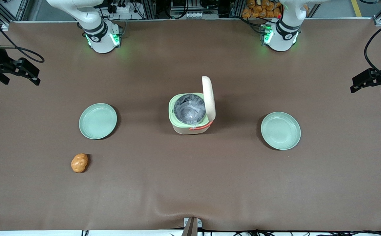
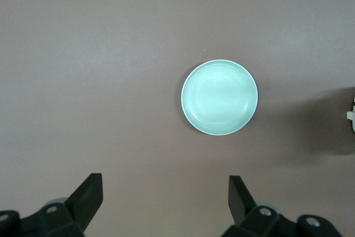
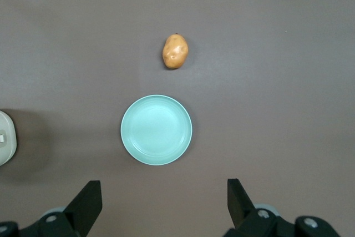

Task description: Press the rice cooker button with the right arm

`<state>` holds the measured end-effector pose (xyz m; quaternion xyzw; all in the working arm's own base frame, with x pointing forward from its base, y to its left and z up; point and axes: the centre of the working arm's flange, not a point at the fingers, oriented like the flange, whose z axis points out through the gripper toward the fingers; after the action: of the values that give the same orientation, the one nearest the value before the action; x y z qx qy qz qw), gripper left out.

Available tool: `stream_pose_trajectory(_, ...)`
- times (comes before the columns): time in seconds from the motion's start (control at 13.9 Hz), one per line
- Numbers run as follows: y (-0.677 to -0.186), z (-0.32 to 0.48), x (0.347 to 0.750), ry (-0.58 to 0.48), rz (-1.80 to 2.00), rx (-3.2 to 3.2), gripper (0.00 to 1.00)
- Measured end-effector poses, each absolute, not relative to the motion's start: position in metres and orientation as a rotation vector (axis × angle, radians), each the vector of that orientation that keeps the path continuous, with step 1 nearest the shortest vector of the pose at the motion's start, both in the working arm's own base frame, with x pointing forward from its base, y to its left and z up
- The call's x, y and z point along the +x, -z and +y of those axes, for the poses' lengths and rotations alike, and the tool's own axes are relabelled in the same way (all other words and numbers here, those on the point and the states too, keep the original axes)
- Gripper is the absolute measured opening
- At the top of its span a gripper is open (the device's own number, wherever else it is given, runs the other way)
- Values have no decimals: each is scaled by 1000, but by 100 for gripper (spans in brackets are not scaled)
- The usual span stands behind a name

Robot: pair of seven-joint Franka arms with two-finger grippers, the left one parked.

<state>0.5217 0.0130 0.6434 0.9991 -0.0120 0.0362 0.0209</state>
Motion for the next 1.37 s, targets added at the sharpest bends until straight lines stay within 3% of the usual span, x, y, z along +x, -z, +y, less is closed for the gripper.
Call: stream_pose_trajectory(1.37,-668,1,516,-135,10,3131,100)
